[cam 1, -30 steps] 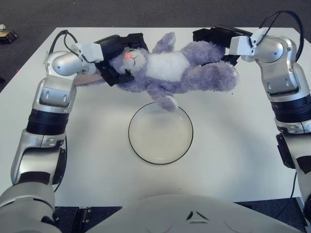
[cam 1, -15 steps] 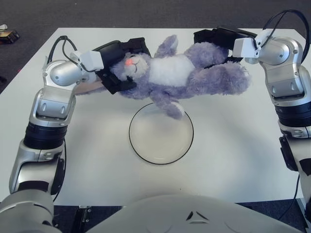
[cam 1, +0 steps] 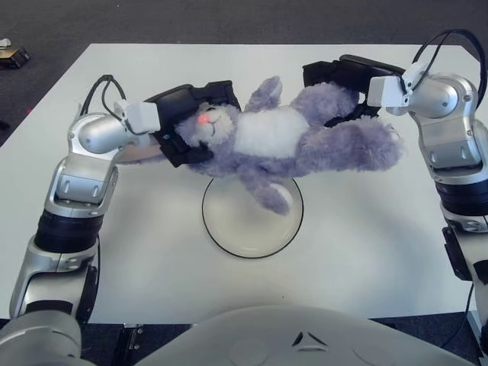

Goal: Put the doll into the plate.

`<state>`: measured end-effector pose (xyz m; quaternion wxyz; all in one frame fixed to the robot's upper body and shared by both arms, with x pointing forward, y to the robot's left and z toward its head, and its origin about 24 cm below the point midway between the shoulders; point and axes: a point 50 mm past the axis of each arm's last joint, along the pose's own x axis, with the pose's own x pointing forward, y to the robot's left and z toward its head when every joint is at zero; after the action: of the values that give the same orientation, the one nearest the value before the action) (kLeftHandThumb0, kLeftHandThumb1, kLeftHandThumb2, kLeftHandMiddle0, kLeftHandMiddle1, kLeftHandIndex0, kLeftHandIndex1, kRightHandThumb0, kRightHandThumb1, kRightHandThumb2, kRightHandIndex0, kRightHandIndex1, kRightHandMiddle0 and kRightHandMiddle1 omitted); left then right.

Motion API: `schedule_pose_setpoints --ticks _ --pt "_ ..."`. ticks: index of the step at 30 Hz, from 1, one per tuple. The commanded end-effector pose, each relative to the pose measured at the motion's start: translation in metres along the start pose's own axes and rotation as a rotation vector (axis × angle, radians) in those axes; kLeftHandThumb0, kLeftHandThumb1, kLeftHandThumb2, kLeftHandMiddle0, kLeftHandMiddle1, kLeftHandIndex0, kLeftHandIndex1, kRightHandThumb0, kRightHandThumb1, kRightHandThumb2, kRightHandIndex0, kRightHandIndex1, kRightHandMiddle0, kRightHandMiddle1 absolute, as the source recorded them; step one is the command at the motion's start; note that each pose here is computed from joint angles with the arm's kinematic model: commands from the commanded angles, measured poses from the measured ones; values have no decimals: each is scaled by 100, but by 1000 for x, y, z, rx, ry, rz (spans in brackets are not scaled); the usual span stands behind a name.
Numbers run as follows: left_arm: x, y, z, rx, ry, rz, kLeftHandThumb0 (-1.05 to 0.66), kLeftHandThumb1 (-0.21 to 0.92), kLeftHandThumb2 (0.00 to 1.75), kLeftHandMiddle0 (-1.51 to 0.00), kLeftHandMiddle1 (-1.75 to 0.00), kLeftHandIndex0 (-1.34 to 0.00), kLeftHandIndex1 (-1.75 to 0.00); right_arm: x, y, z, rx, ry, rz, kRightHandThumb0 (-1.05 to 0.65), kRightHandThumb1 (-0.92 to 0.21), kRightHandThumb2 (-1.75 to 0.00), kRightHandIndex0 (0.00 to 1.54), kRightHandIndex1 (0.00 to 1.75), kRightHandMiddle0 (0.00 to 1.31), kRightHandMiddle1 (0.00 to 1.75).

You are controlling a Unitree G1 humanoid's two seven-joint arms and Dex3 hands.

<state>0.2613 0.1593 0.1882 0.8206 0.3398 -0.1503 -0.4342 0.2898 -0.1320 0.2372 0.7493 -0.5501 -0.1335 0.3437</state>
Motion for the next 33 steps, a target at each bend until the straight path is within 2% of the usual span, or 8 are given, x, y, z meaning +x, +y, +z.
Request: schedule_pose_setpoints --ticks 1,8,20,23,28,29,31,33 --pt "0 0 6 20 -30 -8 45 35 126 -57 -175 -67 -175 -5 -1 -1 -6 3 0 39 -38 -123 56 173 66 175" --pt "-1 -11 -4 62 12 -46 44 37 124 -56 -175 -65 -175 -8 15 -6 10 -51 0 43 -41 -119 53 175 68 175" --pt "0 -14 -8 61 8 -38 44 40 121 -54 -175 -63 -175 -10 17 -6 -3 -48 10 43 -44 -115 51 175 64 175" --pt "1 -15 -11 35 35 -35 27 44 115 -49 -173 -50 -175 -12 15 -3 -8 -10 39 13 -66 -74 50 164 48 146" --pt "0 -14 -12 18 100 -58 5 47 110 -47 -167 -38 -174 -13 13 0 -4 1 43 2 -87 -36 51 153 42 130" --pt "0 -13 -11 18 120 -64 4 54 97 -48 -161 -38 -169 -14 12 1 -4 1 41 -6 -88 -34 48 143 42 134" --pt "0 -12 -10 17 143 -69 1 77 54 -51 -146 -38 -153 -16 11 3 -3 2 40 -29 -90 -19 42 105 36 105" --pt "0 -11 -9 15 147 -69 0 84 40 -52 -140 -37 -147 -17 10 4 -1 2 39 -37 -91 -12 41 87 34 92"
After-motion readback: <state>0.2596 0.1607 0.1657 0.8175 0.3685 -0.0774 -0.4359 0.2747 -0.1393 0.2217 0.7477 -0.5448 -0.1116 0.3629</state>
